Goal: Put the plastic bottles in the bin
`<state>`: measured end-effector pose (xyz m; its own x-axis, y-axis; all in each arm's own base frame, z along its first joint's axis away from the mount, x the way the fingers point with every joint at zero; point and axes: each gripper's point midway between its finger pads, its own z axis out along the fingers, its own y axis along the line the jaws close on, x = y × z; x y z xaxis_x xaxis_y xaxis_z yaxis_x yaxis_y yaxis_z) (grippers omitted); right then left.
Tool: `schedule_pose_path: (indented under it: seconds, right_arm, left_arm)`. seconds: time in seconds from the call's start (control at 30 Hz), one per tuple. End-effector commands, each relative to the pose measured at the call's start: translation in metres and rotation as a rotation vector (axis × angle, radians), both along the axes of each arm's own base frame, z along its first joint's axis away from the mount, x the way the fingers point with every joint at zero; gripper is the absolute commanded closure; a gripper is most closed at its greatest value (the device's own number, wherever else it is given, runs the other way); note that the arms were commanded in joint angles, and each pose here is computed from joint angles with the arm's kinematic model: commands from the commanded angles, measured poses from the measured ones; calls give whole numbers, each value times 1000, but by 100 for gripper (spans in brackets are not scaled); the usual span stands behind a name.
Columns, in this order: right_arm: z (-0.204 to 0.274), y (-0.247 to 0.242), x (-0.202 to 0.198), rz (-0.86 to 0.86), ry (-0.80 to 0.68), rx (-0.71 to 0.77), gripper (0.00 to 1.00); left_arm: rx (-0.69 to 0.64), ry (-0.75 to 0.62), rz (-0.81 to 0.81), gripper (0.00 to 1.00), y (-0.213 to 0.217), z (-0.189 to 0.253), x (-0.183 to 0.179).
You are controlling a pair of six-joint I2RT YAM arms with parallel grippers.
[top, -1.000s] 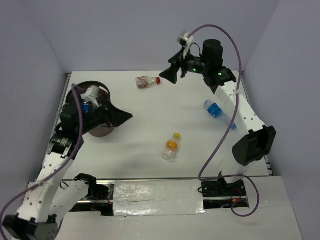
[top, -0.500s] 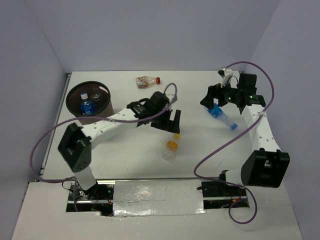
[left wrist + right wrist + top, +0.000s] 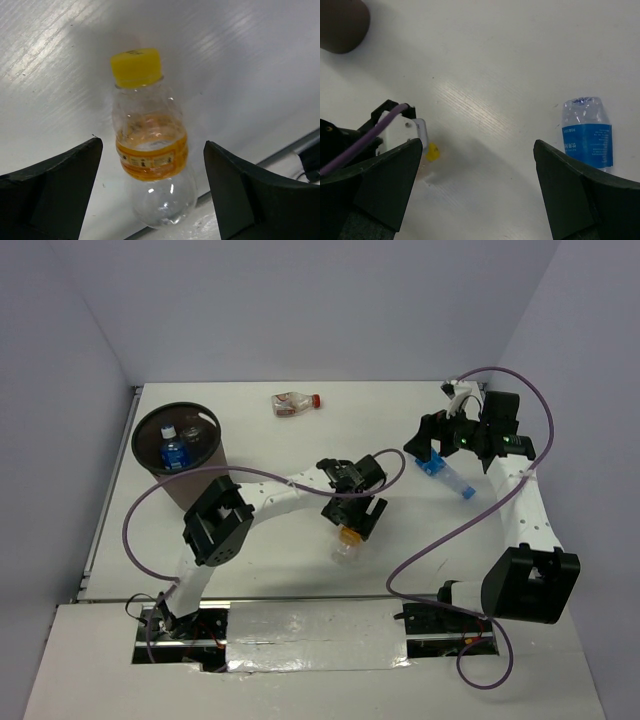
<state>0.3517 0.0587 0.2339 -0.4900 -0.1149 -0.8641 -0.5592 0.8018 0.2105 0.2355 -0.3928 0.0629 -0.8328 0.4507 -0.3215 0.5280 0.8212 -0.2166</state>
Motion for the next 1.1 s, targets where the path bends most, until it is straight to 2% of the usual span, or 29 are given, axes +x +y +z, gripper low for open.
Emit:
schedule_pose_path:
  seconds: [0.0, 0.13, 0.23, 0.33, 0.37, 0.53, 0.57, 0.67, 0.7, 0.73, 0.77, 0.8, 0.87, 0.93, 0.97, 1.07]
  right_arm:
    - [10, 3, 1, 19, -23, 24, 0]
    - [11, 3, -1, 20, -28, 22, 0]
    - [9, 4, -3, 23, -23, 30, 0]
    - [9, 5, -5, 25, -21, 30, 0]
    - [9, 5, -6, 28, -24, 26, 0]
    - [9, 4, -10, 42, -34, 2, 0]
    - [8, 4, -11, 49, -36, -3, 0]
    - [5, 6, -13, 61, -32, -3, 0]
    - [4, 6, -13, 63, -28, 1, 0]
    - [3, 6, -13, 60, -28, 3, 0]
    - [2, 7, -13, 67, -24, 10, 0]
    - [2, 7, -12, 68, -23, 13, 0]
    - [0, 9, -12, 75, -14, 25, 0]
    - [0, 10, -12, 79, -12, 27, 1]
    - [-1, 11, -13, 83, -8, 31, 0]
    - [-2, 11, -13, 90, -5, 28, 0]
  left_arm:
    - [126, -12, -7, 6, 16, -16, -1]
    - [128, -38, 12, 13, 20, -16, 0]
    - [104, -40, 9, 23, 18, -14, -1]
    - [68, -51, 11, 45, 14, -3, -1]
    - [56, -62, 14, 60, 14, 2, 0]
    - [-83, -164, 125, 71, 36, 73, 25]
    - [-155, -212, 186, 72, 53, 108, 41]
    - [-284, -295, 281, 74, 87, 160, 64]
    - [-359, -371, 356, 74, 119, 199, 79]
    - [-411, -421, 388, 74, 134, 219, 89]
    - [-430, -490, 466, 74, 167, 239, 107]
    - [-475, -572, 499, 74, 190, 269, 106]
    - [-486, -714, 597, 73, 241, 306, 117]
    - [-465, -796, 659, 73, 272, 325, 123]
    - [-436, -845, 731, 73, 301, 333, 130]
    - [-368, -868, 848, 73, 351, 327, 143]
